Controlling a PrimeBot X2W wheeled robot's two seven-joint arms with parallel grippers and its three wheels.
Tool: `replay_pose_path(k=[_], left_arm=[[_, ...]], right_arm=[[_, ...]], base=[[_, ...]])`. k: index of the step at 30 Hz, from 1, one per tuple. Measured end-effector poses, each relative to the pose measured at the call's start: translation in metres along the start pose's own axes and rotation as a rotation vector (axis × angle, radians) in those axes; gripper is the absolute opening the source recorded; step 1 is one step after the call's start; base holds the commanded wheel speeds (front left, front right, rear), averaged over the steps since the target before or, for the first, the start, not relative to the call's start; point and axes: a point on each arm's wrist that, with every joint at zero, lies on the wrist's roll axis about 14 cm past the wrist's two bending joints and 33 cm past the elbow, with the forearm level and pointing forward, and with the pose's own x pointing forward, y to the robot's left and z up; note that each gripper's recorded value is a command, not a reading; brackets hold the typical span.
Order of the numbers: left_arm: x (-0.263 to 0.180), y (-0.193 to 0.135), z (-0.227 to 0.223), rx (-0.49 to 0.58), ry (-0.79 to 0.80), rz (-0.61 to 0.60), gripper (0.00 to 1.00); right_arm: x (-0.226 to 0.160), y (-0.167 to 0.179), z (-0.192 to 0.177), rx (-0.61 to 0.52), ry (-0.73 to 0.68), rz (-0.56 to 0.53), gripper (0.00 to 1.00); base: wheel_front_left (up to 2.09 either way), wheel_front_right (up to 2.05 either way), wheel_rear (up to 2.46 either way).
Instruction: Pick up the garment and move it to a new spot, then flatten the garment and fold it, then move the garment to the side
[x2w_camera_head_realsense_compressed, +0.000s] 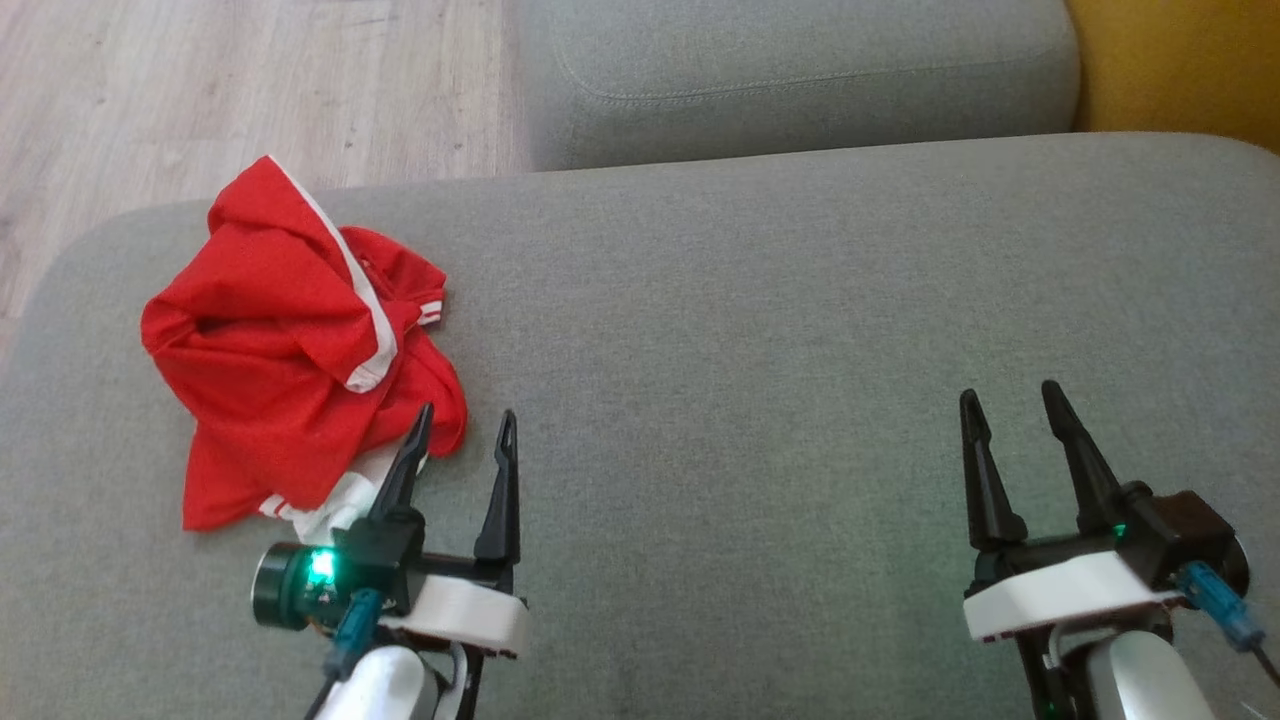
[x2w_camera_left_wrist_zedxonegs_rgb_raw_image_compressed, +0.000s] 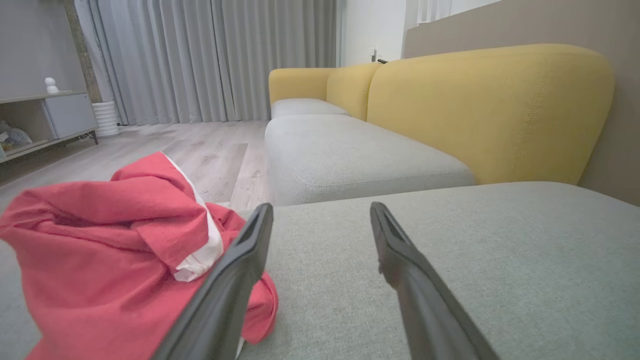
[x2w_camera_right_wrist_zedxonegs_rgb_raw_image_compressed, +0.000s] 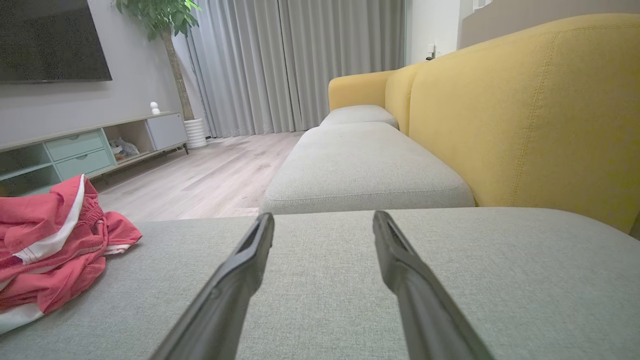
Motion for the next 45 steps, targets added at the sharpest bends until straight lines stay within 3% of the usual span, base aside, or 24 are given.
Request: replay_pose_path(k=[11, 32, 45], left_arm=[[0.002, 0.01, 0.012, -0.059, -0.057, 0.047, 1.0], [-0.004, 0.008, -0.01, -0.009, -0.013, 0.014, 1.0], [-0.023, 0.053, -0.004, 0.01, -0.031, 0.157, 1.0]], right_arm=[[0.0, -0.006, 0.0, 0.049, -0.021, -0.022, 1.0], [-0.001, -0.003, -0.01, 0.065, -0.007, -0.018, 1.0], [0.013, 0.042, -0.012, 0.085, 0.003, 0.121, 1.0]], base=[[0.0, 0.0, 0.0], [0.0, 0.0, 0.0], [0.0, 0.0, 0.0]])
